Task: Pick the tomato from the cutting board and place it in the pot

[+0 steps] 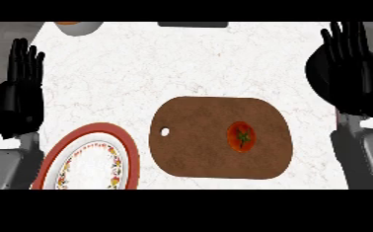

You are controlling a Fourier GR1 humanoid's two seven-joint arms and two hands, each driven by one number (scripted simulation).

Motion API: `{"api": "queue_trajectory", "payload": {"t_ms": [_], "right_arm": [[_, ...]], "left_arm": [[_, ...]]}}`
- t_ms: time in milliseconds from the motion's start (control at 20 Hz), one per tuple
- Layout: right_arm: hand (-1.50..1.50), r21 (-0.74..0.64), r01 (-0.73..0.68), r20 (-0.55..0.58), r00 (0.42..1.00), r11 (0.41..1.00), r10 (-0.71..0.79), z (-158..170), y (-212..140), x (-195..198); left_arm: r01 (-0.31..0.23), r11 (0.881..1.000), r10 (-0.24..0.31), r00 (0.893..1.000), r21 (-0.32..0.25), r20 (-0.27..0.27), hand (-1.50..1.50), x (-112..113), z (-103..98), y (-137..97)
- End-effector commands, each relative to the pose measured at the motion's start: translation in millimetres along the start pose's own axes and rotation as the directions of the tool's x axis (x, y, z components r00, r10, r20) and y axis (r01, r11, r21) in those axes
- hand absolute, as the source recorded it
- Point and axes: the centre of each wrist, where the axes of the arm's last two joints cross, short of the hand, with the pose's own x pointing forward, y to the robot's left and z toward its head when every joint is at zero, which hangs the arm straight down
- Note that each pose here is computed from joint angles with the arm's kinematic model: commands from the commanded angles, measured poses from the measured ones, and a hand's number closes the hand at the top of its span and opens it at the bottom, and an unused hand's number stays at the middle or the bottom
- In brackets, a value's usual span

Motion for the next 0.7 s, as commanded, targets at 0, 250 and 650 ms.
{"api": "queue_trajectory", "payload": {"t_ms": [0, 250, 650], "right_arm": [[1.5, 0.064, -0.035, 0.166, 0.986, 0.997, 0.024, 21.5, -8.5, 16.0], [1.5, 0.155, -0.192, 0.732, 0.681, 0.969, 0.018, 29.5, -21.0, 78.2], [-1.5, -0.222, -0.267, 0.674, 0.653, 0.938, 0.345, 155.6, -51.0, -35.6]], "left_arm": [[0.001, 1.0, -0.002, 1.0, -0.012, -0.027, 0.0, 13.4, 5.8, 5.3], [-0.011, 0.998, -0.002, 0.984, -0.068, -0.18, 0.0, -33.3, 52.0, -10.6], [-0.113, 0.984, 0.083, 0.976, -0.139, -0.204, 0.0, -27.8, 82.4, -53.9]]}}
